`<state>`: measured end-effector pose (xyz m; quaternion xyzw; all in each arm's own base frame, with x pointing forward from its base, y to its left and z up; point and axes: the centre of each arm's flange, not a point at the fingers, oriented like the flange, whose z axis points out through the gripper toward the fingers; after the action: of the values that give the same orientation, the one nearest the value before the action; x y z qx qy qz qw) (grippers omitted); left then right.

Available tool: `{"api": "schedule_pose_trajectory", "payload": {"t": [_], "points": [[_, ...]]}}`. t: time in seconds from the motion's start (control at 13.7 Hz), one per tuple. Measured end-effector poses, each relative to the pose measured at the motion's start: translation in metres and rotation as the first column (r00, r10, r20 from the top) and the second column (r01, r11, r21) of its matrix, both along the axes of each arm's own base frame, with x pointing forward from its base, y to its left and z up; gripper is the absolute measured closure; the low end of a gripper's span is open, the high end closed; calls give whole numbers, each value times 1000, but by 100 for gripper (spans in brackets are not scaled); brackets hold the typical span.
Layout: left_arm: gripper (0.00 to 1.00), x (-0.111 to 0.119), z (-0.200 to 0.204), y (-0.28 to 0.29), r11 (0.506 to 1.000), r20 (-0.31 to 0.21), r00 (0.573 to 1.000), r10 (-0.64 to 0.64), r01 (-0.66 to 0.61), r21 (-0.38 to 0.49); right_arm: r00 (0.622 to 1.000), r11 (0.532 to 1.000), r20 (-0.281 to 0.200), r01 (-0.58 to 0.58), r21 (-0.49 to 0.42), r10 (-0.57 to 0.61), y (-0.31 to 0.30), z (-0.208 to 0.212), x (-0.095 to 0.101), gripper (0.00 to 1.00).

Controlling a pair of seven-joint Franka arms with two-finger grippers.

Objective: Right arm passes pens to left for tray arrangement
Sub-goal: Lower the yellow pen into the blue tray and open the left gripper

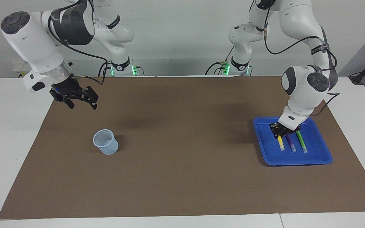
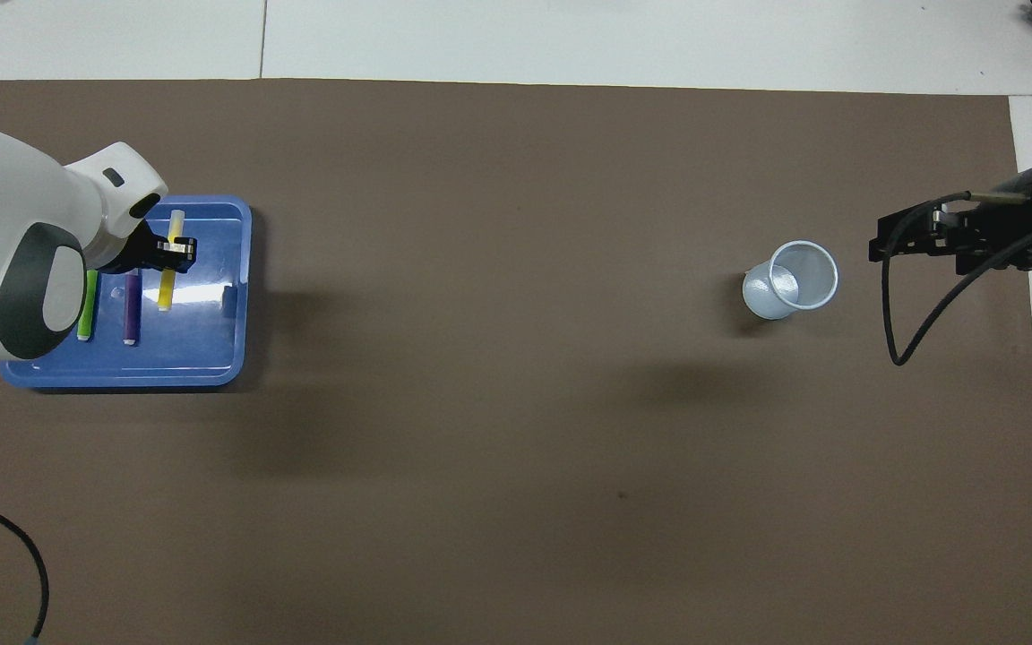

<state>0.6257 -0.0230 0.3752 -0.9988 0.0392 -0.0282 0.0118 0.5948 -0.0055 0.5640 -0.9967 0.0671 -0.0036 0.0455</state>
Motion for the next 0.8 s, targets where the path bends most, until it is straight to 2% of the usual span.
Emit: {"api": "schedule_pose_trajectory", "payload": {"t": [0.22, 0.8], "points": [[82, -9, -29, 8, 1000, -8, 1000, 1, -1, -6, 1000, 1000, 0, 0, 0, 0, 0, 0, 0, 0], [82, -23, -59, 12, 1000, -6, 1000, 4, -4, -13, 1000, 1000, 0, 0, 0, 0, 0, 0, 0, 0]]}}
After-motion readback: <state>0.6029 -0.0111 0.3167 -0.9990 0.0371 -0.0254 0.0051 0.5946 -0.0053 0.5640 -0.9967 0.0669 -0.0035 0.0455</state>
